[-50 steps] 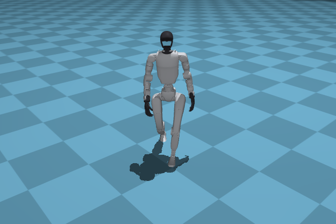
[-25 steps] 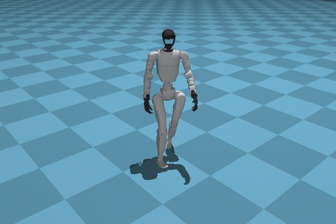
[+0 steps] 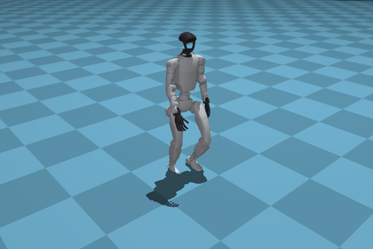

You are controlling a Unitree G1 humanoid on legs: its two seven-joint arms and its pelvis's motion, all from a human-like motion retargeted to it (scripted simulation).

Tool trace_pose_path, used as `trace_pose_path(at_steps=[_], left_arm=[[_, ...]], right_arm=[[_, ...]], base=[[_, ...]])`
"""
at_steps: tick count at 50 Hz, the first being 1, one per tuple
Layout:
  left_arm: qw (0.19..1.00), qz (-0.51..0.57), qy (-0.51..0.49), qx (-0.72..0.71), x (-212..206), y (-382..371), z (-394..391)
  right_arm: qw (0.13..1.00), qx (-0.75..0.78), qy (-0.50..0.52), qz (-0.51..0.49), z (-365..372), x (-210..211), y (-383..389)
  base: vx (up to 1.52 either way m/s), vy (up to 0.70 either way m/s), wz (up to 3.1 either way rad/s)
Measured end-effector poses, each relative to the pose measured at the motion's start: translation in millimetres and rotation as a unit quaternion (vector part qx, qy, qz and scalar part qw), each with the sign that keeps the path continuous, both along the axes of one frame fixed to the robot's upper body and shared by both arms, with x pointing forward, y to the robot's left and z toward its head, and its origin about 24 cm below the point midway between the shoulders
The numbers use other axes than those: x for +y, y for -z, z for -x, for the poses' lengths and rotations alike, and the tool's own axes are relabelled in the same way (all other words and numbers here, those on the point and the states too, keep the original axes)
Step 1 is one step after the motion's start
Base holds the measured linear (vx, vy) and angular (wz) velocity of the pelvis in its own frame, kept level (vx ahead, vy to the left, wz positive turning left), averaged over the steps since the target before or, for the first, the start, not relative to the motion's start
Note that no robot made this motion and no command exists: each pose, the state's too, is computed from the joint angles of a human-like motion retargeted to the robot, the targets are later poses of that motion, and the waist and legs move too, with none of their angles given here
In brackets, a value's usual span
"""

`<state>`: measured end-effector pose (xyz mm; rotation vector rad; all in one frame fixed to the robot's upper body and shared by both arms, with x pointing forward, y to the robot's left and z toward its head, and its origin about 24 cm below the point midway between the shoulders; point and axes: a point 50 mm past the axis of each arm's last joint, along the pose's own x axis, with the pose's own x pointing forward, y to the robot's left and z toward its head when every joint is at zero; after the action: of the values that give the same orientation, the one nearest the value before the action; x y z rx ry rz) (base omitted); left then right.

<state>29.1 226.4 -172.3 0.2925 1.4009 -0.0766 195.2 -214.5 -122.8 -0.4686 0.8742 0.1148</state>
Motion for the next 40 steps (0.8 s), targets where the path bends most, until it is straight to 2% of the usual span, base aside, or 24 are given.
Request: trace_pose_path(at_steps=[8, 15, 20, 25, 33, 40], left_arm=[[0.993, -0.025, -0.097, 0.065, 15.4, -4.0, 65.7], [0.987, -0.025, -0.144, 0.066, 12.0, -3.9, 73.7], [0.988, -0.01, -0.151, 0.001, 13.7, -1.9, 22.9], [0.989, -0.002, -0.106, -0.101, 7.2, -9.4, -52.5], [0.948, 0.006, -0.032, -0.315, -1.9, -67.6, -189.5], [0.904, 0.032, 0.029, -0.426, -19.4, -112.1, -240.5]], right_arm=[[0.995, -0.097, -0.026, 0.003, -47.8, 6.9, -33.0], [0.998, -0.054, -0.036, -0.004, -24.0, 16.9, -14.5], [0.997, 0.039, -0.047, -0.041, 14.4, 28.4, 12.0], [0.99, 0.119, -0.046, -0.051, 56.5, 29.7, 31.6], [0.979, 0.196, -0.007, -0.054, 104.4, 14.8, 44.5], [0.963, 0.261, 0.023, -0.064, 149.7, 6.6, 51.0]], base=[[0.66, 0.02, 0.34], [0.68, 0.07, 0.41], [0.64, 0.04, 0.71], [0.61, 0.0, 0.46], [0.61, -0.02, 0.19], [0.56, -0.04, 0.04]])
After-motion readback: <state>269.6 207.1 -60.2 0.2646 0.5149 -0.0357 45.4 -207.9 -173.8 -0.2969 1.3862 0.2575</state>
